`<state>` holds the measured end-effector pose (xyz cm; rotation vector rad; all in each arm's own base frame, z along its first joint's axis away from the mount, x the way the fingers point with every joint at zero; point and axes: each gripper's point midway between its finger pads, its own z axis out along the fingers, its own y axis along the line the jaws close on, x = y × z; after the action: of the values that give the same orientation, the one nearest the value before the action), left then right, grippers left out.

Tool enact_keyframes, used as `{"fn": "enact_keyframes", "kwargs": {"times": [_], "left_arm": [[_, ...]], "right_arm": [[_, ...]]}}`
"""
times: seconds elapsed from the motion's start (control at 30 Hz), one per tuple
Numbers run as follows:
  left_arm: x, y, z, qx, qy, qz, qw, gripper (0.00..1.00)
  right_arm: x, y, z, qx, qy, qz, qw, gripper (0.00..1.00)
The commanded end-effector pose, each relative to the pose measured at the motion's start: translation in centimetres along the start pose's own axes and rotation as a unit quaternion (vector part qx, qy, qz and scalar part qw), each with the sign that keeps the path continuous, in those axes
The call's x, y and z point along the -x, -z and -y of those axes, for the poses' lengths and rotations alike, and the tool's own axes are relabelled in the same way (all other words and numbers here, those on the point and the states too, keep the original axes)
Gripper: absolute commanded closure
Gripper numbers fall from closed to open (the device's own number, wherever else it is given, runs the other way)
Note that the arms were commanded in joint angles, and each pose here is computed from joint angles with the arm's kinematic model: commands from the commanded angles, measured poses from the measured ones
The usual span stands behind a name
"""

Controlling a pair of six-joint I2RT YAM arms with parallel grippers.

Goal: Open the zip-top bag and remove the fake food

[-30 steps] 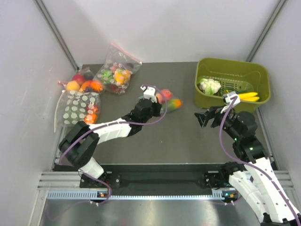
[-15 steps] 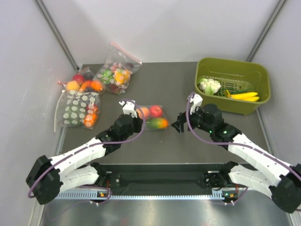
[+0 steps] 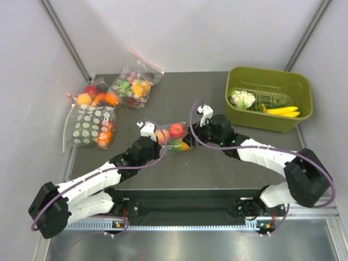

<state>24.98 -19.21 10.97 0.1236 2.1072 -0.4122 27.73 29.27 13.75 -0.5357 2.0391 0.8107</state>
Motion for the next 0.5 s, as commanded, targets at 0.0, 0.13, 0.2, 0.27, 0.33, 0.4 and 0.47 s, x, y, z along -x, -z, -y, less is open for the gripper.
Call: {"fn": "enact_keyframes", "kwargs": {"times": [0.0, 0.13, 0.2, 0.27, 0.33, 0.4, 0.47], "left_arm": [[-0.1, -0.1, -0.1, 0.003, 0.002, 0.001, 1.000, 1.00], [-0.3, 0.0, -0.1, 0.001, 0.000, -0.001, 1.000, 1.00], [-0.3, 0.0, -0.2, 0.001, -0.001, -0.001, 1.000, 1.00], [-0.5, 0.1, -0.3, 0.001, -0.002, -0.002, 1.000, 1.00], [-0.4, 0.1, -0.3, 0.000, -0.001, -0.001, 1.000, 1.00], [-0.4, 0.3, -0.1, -0.006, -0.002, -0.002, 1.000, 1.00], [-0.2, 0.5, 0.1, -0.011, -0.003, 0.000, 1.000, 1.00]], "right_arm": [[3.9, -1.5, -1.5, 0.018, -0.004, 0.065, 0.998, 0.23], [3.4, -3.1, -0.5, 0.004, -0.007, 0.064, 0.998, 0.28], [3.4, -3.8, -0.4, 0.005, -0.005, 0.066, 0.998, 0.31], [2.9, -4.8, -0.1, 0.002, -0.006, 0.058, 0.998, 0.31], [2.2, -5.7, 0.2, 0.003, -0.008, 0.047, 0.999, 0.34], [1.9, -6.2, 0.3, 0.003, -0.009, 0.046, 0.999, 0.35], [1.5, -6.8, 0.6, 0.004, -0.007, 0.045, 0.999, 0.36]]}}
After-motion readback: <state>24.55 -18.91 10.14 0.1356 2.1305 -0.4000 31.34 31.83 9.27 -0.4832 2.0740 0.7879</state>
